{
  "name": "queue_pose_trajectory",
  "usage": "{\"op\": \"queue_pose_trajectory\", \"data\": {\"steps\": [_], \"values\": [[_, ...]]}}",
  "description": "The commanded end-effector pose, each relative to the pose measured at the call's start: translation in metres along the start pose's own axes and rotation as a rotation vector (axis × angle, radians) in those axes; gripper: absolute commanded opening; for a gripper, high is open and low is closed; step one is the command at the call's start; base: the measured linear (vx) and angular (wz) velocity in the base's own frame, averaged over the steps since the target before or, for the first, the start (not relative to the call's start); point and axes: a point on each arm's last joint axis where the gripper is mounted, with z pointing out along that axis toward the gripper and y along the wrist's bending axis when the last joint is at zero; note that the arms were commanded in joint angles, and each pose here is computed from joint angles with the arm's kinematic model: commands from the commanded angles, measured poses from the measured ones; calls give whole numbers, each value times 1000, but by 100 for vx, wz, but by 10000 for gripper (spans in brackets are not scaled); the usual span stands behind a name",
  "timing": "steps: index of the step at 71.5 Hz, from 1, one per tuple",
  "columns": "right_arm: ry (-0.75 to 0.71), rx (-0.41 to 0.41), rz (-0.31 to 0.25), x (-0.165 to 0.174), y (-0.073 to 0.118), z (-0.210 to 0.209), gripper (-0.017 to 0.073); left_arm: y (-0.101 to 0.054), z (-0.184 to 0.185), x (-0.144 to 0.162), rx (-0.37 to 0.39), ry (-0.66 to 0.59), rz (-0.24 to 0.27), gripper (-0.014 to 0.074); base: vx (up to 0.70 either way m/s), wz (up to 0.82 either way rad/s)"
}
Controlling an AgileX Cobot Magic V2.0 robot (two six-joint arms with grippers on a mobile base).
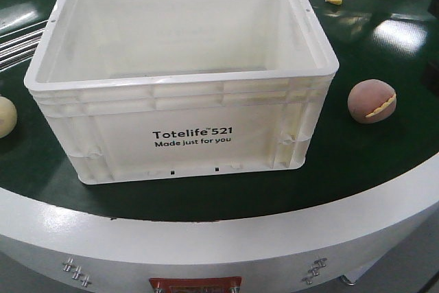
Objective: Place moving items into box and shelve
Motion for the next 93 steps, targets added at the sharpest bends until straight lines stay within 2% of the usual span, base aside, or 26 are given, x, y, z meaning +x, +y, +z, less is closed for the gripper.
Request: {"op": "queue_pose_trajectory", "data": {"steps": [1, 5, 24, 36, 43, 53, 61, 65, 70, 74, 79, 85, 93], "values": [[-113, 22, -19, -24, -4, 6, -15, 1, 7, -25, -6, -115, -47, -26, 0, 0], [-118, 23, -19, -25, -4, 11, -15, 1, 12, -26, -7, -116, -62, -26, 0, 0], [-96, 20, -17, -21, -4, 17, -15, 1, 14, -27, -9, -137, -59, -23, 0, 0], [-94, 19, -15, -21, -4, 17, 27, 1, 15, -28, -10, -145, -58, 41, 0, 0], [-92, 19, -15, -21, -4, 17, 120, 1, 15, -28, -10, -147, -58, 125, 0, 0], [-92, 19, -15, -21, -4, 17, 346, 2, 15, -28, -10, -149, -58, 309, 0, 0], [-111, 21, -11, -23, -4, 17, 564, 2, 15, -28, -10, -152, -58, 470, 0, 0], [-127, 24, -11, -24, -4, 17, 647, 2, 17, -28, -11, -151, -57, 534, 0, 0], [-139, 26, -11, -25, -4, 17, 706, 2, 18, -28, -12, -158, -58, 584, 0, 0], [-140, 25, -6, -25, -4, 17, 719, 2, 19, -28, -13, -162, -58, 600, 0, 0], [-130, 36, 28, -24, -7, 17, 711, 3, 19, -27, -21, -157, -58, 596, 0, 0], [-105, 96, 68, -21, -18, 17, 687, 9, 17, -27, -56, -153, -57, 588, 0, 0], [-93, 221, 64, -19, -40, 9, 657, 21, 11, -29, -130, -161, -53, 588, 0, 0]]}}
